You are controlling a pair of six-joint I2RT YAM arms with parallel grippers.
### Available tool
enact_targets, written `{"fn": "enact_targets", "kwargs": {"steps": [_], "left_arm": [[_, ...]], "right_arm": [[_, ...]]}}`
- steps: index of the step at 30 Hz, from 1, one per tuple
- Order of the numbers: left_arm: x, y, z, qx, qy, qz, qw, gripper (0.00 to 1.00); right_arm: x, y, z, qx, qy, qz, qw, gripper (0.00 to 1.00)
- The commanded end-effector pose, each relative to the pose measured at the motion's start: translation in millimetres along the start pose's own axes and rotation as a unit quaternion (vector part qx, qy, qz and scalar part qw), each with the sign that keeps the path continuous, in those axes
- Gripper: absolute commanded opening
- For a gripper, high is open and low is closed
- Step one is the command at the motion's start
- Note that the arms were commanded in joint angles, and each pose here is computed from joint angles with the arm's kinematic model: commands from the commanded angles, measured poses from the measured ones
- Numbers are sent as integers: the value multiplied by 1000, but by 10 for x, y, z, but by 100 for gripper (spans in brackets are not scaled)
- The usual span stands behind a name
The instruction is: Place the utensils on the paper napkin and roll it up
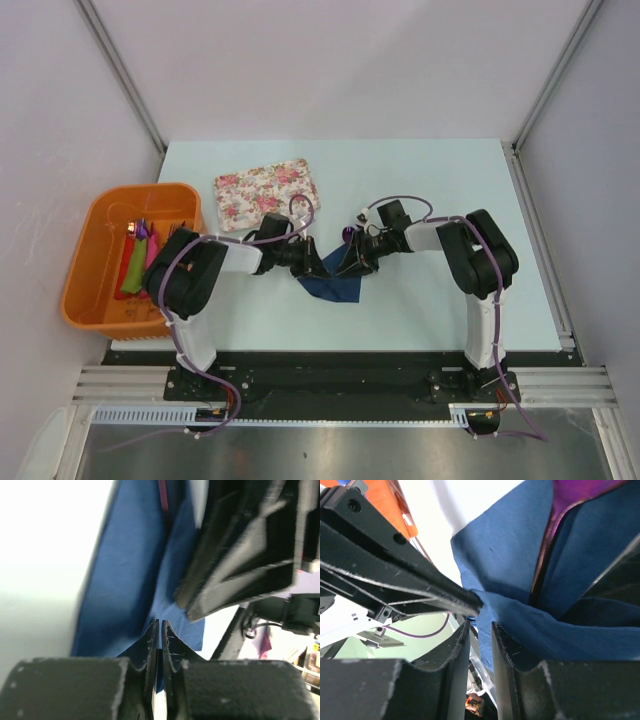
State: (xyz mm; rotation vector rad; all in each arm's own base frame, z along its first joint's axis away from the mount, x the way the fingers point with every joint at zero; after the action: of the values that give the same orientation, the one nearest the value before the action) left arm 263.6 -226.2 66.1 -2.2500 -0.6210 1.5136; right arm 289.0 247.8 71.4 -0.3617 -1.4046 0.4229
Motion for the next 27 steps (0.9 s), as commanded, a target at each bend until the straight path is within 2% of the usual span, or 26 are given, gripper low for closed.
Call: {"fn": "enact_targets", "kwargs": {"steps": [1,7,14,17,27], "left_arm": [[76,25,-52,5,23,-40,999,7],[97,27,-60,7,24,-50,998,6],[111,37,-64,7,23,-53,998,5],[104,33,-83,5,25,-52,998,5],[108,34,-70,7,27,-52,998,5]], "right_arm": [[322,-186,-68,-39,-63,6,997,29],[501,-382,-174,-120,-139,100,978,30],[462,-274,-159,-105,-161,164,968,6],[417,-211,-177,-101,-163,185,964,0],[248,-51,-211,-96,-172,231,953,0]]}}
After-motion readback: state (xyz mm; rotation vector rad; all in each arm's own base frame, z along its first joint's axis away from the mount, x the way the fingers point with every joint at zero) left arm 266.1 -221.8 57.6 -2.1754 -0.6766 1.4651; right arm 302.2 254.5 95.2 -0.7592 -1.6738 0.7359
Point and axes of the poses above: each gripper's point midway between its finger pads, its own y axis out along the fingers, its own x axis along the line the jaws close on, z = x × y, the point moved 7 cm from there along -y, back along the fingers, and after that the axes turned 5 degrees about y, right-handed, at the moved point
